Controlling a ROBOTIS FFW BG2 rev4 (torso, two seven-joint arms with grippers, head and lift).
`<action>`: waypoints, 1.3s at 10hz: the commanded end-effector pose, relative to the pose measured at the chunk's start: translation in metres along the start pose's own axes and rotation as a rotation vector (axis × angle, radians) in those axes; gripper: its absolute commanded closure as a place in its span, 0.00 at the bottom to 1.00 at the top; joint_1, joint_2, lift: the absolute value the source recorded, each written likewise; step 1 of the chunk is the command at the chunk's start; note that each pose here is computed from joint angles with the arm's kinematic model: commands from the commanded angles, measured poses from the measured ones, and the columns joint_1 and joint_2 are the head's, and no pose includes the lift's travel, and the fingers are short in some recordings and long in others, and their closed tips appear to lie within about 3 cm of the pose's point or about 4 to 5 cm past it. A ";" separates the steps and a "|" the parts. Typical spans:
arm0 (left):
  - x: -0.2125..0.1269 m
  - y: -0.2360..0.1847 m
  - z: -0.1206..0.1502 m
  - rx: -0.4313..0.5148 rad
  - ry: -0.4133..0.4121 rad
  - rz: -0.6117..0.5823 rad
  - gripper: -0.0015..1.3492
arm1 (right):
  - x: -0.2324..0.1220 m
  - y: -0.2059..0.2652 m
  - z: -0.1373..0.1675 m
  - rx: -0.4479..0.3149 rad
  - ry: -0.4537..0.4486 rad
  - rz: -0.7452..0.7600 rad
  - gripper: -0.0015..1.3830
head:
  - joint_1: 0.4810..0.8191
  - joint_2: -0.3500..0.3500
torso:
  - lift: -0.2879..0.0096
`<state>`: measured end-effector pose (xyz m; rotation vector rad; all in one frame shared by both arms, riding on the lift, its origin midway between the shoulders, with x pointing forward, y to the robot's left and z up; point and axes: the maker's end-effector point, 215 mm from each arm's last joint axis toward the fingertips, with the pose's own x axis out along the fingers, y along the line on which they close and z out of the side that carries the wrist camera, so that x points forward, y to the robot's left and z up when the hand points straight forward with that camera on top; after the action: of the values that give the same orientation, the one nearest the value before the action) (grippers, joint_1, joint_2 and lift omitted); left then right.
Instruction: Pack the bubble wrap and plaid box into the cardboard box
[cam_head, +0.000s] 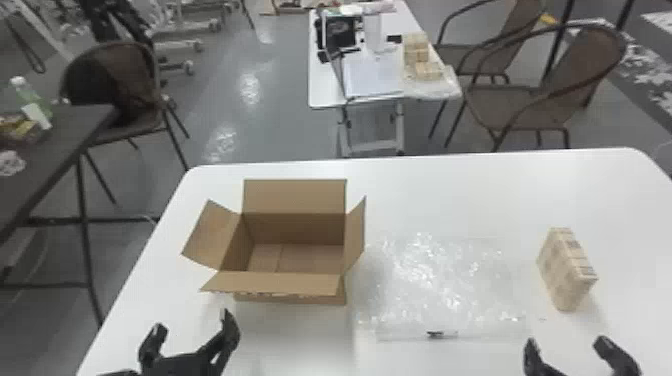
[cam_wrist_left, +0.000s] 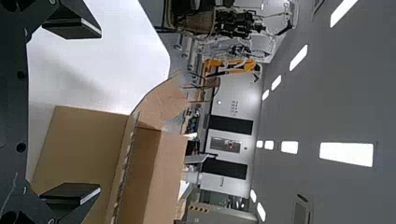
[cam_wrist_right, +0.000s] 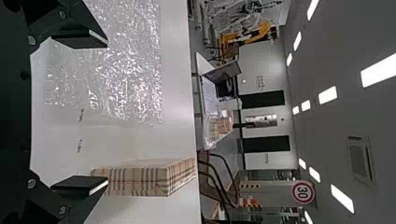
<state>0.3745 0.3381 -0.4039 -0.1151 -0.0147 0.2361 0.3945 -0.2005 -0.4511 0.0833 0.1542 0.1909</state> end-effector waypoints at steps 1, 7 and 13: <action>0.011 0.030 0.022 0.015 -0.019 0.055 0.11 | 0.000 0.000 -0.001 0.002 0.003 0.000 0.18 | 0.63 0.77 | 0.67; 0.114 0.055 0.070 -0.025 0.100 -0.180 0.12 | 0.007 0.005 -0.003 0.009 0.007 0.023 0.18 | 0.63 0.93 | 0.67; 0.150 0.011 0.024 -0.247 0.185 -0.328 0.16 | 0.012 0.007 -0.001 0.011 0.005 0.030 0.18 | 0.63 0.86 | 0.67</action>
<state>0.5127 0.3897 -0.3737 -0.3675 0.1117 -0.1051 0.4043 -0.1913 -0.4537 0.0954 0.1603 0.2210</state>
